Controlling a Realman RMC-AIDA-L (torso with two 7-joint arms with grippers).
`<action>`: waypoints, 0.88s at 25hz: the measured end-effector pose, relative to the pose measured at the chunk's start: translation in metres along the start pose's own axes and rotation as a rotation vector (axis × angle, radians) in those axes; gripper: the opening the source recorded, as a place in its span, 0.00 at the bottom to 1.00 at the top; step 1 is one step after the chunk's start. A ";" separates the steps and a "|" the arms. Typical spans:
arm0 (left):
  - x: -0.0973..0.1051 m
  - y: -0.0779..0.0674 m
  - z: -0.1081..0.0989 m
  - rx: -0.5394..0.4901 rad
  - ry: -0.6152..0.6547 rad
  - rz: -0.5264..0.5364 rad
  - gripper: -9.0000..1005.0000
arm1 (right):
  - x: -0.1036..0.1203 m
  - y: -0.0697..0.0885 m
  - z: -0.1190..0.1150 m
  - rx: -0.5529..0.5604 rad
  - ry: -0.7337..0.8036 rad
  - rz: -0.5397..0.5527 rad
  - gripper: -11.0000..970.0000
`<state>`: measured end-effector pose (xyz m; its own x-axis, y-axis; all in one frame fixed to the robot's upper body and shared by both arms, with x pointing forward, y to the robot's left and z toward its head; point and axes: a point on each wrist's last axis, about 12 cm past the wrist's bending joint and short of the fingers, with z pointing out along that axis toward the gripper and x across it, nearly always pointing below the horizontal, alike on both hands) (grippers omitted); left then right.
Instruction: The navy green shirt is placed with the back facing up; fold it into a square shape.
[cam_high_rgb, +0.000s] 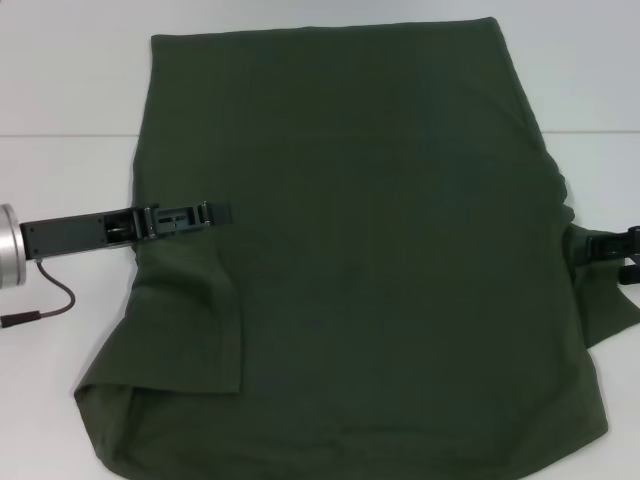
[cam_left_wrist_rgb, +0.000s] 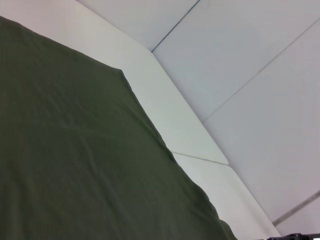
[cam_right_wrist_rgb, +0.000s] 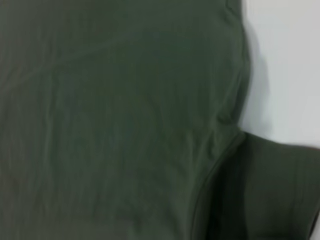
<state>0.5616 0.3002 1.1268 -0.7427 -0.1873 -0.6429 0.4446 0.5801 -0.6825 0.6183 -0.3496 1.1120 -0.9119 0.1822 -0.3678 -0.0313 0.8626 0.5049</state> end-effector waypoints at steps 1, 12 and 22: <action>0.000 0.001 -0.001 -0.001 -0.003 -0.001 0.73 | 0.000 0.001 0.001 0.004 0.001 0.000 0.94; 0.005 0.005 -0.003 -0.004 -0.019 -0.017 0.73 | -0.008 0.012 0.004 0.053 0.010 -0.113 0.94; 0.005 0.006 -0.005 -0.008 -0.026 -0.018 0.73 | -0.009 0.019 0.010 0.075 0.009 -0.212 0.94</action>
<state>0.5582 0.3062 1.1211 -0.7376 -0.2183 -0.6390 0.4269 0.5826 -0.6917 0.6301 -0.3303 1.1165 -0.8919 -0.0113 -0.4521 -0.1926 0.9140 0.3571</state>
